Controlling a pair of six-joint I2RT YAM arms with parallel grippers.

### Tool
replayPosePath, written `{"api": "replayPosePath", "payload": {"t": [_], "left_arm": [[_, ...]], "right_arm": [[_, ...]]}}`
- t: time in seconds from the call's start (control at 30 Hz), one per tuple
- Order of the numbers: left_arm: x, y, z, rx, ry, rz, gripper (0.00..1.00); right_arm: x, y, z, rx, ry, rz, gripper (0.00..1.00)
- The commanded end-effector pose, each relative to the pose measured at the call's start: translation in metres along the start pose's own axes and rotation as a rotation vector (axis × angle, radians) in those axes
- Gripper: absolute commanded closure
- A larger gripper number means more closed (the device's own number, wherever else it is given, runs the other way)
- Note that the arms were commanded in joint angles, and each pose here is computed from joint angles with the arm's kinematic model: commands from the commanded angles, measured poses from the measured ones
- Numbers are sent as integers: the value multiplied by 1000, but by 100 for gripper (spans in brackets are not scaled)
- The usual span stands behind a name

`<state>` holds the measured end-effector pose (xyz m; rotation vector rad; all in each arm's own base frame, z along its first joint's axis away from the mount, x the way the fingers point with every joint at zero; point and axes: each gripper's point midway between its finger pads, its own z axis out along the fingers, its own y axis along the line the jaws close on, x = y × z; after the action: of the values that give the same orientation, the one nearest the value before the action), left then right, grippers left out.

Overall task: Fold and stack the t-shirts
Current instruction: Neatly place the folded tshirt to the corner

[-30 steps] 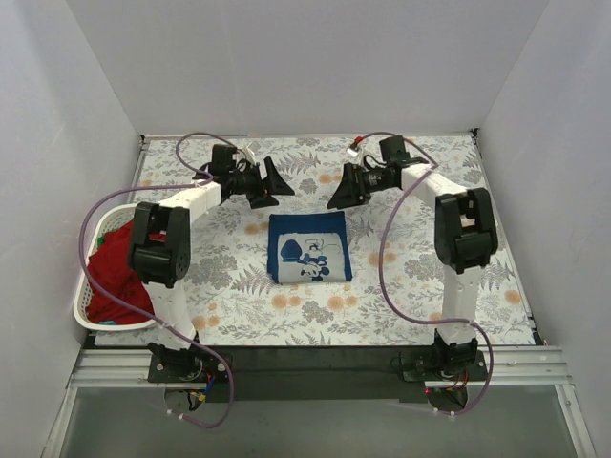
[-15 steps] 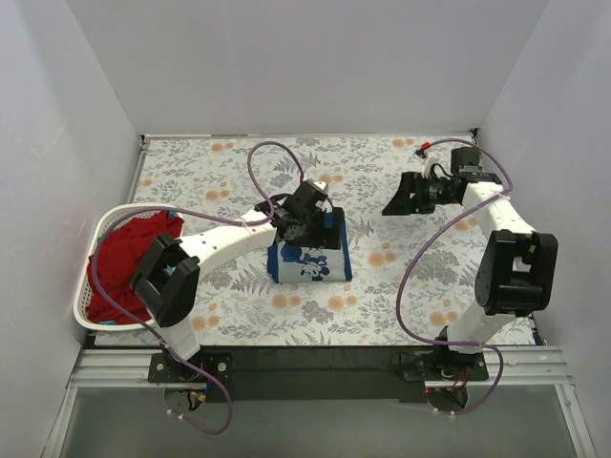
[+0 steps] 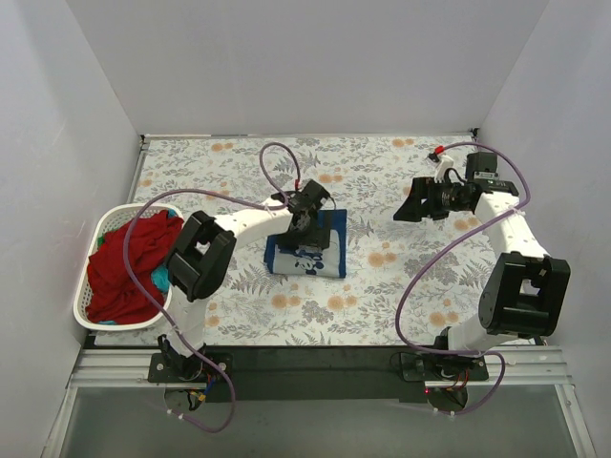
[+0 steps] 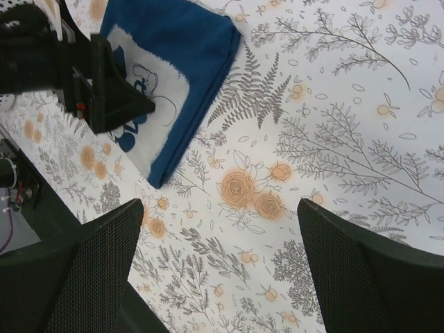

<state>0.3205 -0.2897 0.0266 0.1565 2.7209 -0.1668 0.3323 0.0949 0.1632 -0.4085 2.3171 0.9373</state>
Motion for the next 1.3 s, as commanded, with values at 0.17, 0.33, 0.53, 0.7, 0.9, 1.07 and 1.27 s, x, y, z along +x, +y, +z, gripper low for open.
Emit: {"api": "replayPosePath", "payload": {"t": [0.17,0.33,0.53,0.7,0.9,1.07,1.27], "left_arm": [[-65,144,34,-202,40,-17,4],[-105,201,42,-225,51,-70,5],[-148,255,52,-276,3,-98,5],[-168,305,55,-319,-27,-170,5],[-205,346,51,-393,-137,-144,5],[-222,388,48,-436,-188,-166,5],[-219,444,51,-528,-208,-195,5]], "right_arm": [[-10,-27,-17,60,-24,23,2],[-12,-33,-18,61,-22,30,2],[-14,-37,-18,67,-23,32,2],[-12,-41,-20,79,-22,39,2],[-9,-44,-23,88,-23,47,2],[-9,-46,-24,94,-23,53,2],[-10,-47,-26,96,-24,57,2]]}}
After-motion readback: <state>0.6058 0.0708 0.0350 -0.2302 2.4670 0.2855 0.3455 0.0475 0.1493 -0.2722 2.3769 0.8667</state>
